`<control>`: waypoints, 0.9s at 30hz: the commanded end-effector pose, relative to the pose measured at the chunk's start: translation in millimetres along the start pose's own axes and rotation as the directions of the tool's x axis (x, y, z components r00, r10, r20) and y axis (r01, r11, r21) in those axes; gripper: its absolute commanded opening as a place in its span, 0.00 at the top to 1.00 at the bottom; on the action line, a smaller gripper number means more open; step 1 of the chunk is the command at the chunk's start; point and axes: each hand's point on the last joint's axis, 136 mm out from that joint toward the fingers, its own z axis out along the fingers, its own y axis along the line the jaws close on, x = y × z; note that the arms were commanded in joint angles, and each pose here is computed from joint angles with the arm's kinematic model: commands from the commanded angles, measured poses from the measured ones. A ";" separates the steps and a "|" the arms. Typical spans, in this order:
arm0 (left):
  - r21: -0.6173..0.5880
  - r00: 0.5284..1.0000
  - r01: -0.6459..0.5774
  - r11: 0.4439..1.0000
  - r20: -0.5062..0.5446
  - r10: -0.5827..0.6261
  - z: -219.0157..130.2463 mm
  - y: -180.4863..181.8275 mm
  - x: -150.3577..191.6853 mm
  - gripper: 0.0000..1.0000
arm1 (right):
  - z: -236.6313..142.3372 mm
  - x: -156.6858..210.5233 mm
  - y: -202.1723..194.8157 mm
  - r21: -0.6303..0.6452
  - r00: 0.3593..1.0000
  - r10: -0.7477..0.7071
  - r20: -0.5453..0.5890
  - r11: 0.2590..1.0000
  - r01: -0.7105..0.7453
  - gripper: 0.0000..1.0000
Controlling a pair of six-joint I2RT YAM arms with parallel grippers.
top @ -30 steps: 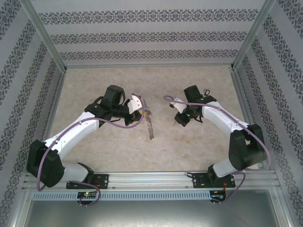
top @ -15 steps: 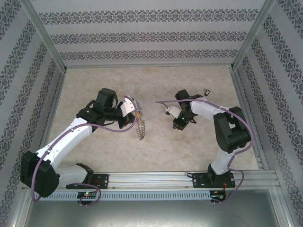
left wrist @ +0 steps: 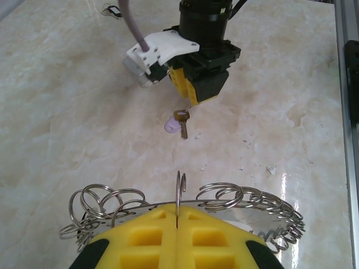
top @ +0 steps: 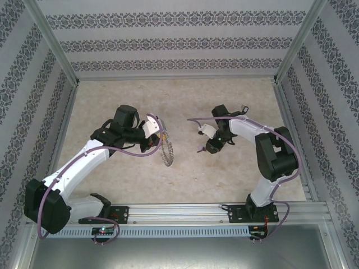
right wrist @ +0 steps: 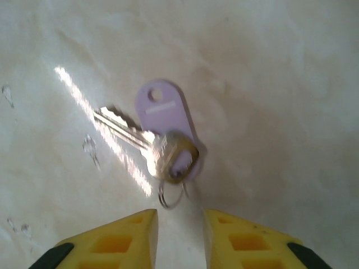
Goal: Put the keys on the keyring
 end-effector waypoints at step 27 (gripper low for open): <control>0.018 1.000 -0.008 1.000 0.009 0.008 -2.4 -0.9 0.8 1.00 | 20.1 1.6 -2.5 0.069 0.930 -0.367 -0.024 0.927 0.368 0.73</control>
